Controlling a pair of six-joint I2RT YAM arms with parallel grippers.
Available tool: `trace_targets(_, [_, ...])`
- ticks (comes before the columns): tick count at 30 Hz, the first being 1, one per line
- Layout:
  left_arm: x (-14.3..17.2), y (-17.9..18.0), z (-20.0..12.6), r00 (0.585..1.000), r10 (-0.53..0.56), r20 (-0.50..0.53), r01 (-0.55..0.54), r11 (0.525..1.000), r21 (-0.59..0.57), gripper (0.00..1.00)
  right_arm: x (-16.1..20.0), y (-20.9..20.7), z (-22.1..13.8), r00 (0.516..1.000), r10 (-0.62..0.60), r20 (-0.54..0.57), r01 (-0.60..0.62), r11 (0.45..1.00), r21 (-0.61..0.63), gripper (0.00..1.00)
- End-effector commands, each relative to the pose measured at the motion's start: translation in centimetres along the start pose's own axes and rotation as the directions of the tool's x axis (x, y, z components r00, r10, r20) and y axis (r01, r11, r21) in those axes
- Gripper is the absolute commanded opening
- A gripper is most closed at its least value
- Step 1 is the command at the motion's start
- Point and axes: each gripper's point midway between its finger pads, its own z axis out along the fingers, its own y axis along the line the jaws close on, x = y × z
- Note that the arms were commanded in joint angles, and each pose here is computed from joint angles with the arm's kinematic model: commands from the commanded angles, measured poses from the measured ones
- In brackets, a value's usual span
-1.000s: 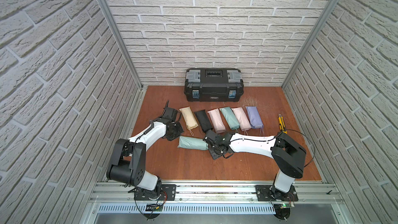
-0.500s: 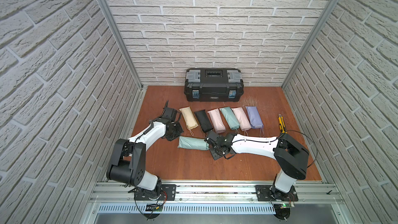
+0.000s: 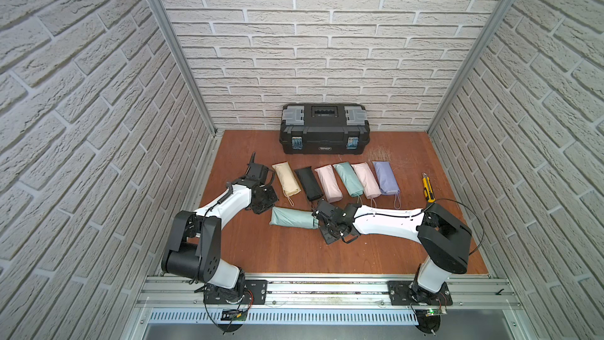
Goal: Take umbrellas out of sleeves
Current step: Take out the umbrella from the umbrella sleeve.
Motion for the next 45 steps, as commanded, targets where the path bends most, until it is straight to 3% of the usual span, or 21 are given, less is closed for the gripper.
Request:
trace_targets(1, [-2.2, 0.8, -1.0, 0.996, 0.005, 0.092, -0.001, 0.999, -0.036, 0.00, 2.6, -2.8, -0.3, 0.997, 0.005, -0.077, 0.004, 0.994, 0.107, 0.03])
trace_targets(45, [-3.1, 1.7, -0.9, 0.995, -0.014, 0.096, 0.019, 0.999, -0.049, 0.00, 3.8, -5.2, 0.8, 0.992, 0.062, -0.109, -0.039, 0.979, 0.199, 0.03])
